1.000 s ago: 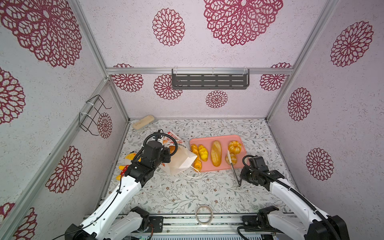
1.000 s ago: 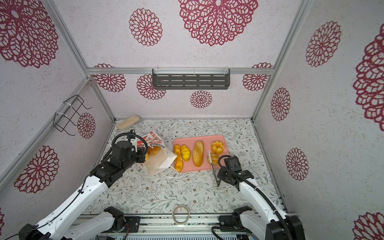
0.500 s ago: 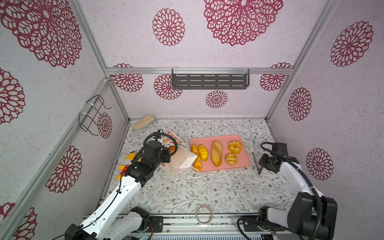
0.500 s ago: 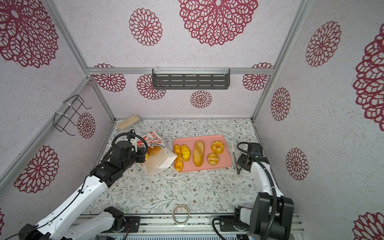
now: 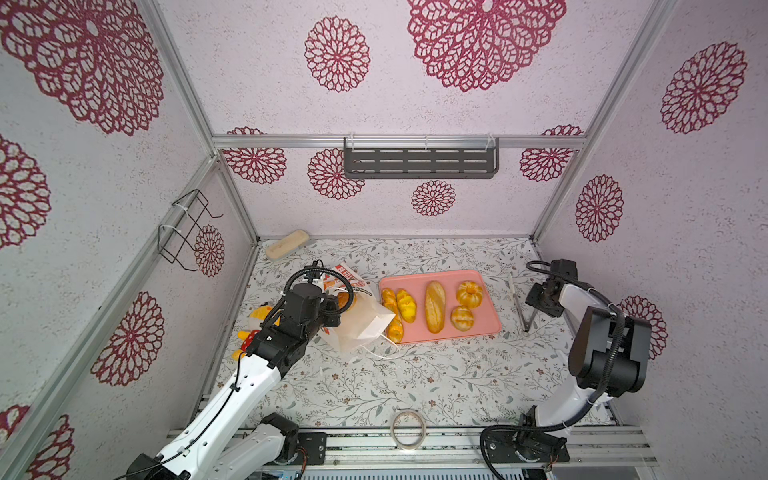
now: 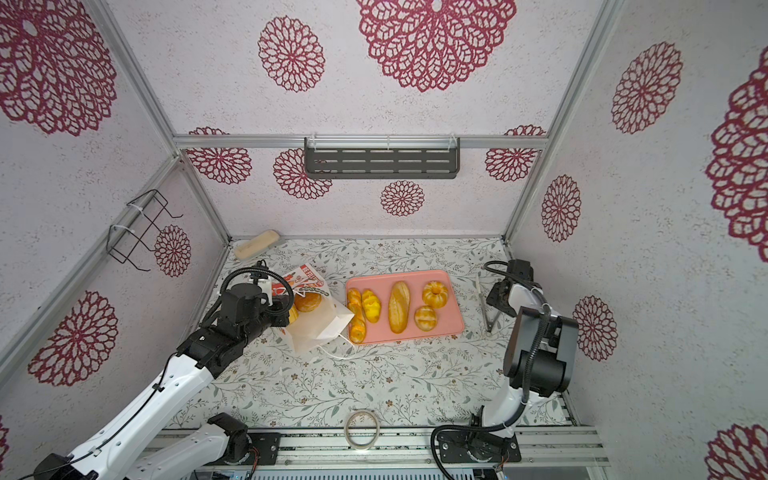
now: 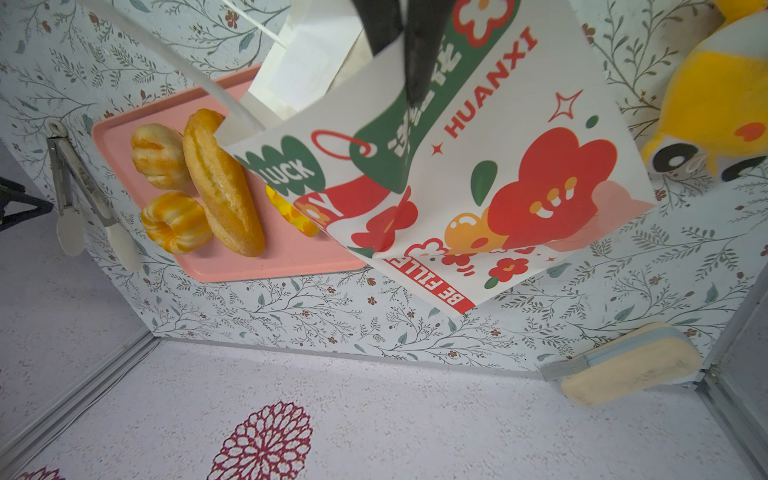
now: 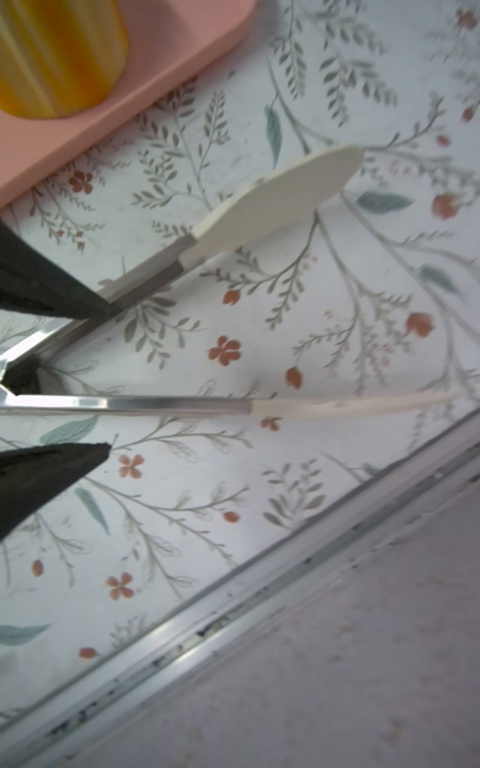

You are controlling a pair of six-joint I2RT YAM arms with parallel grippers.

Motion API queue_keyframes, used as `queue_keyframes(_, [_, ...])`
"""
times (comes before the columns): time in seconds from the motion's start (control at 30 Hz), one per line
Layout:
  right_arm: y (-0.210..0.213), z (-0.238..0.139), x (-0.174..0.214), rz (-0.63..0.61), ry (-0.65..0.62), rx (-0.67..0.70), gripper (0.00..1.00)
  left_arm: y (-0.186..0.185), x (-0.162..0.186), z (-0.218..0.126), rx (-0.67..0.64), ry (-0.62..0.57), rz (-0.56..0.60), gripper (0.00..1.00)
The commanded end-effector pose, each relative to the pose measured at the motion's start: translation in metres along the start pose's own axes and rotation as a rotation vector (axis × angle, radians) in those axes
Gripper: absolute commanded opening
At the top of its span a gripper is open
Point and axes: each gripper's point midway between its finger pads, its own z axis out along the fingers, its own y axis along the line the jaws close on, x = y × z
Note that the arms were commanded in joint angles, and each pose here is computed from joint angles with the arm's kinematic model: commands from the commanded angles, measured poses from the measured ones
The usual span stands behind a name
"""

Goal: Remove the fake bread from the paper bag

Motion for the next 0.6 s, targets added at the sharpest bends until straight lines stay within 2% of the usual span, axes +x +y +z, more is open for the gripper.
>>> queue_keyframes(0.0, [0.005,-0.013,-0.004,-0.014,-0.004,-0.024,0.64,-0.003,0.005,-0.001,0.019,0.012,-0.01,0.0])
queue_keyframes(0.03, [0.005,-0.015,-0.001,-0.012,-0.007,-0.029,0.73,-0.003,0.004,-0.002,0.022,0.01,-0.01,0.0])
queue_keyframes(0.07, [0.006,-0.017,0.004,-0.019,-0.011,-0.047,0.76,-0.003,0.003,-0.002,0.024,0.006,-0.011,0.0])
queue_keyframes(0.23, [0.007,-0.023,0.04,-0.078,-0.074,-0.128,0.88,-0.003,0.004,-0.005,0.027,-0.003,-0.009,0.0])
queue_keyframes(0.27, [0.007,-0.025,0.045,-0.096,-0.115,-0.143,0.99,-0.003,0.003,-0.006,0.03,-0.006,-0.007,0.0])
queue_keyframes(0.33, [0.004,-0.029,0.051,-0.113,-0.176,-0.147,0.99,-0.003,0.004,-0.006,0.032,-0.009,-0.005,0.0])
queue_keyframes(0.57, [-0.01,-0.006,0.066,-0.17,-0.122,-0.068,0.99,-0.003,0.002,-0.009,0.035,-0.023,-0.001,0.0])
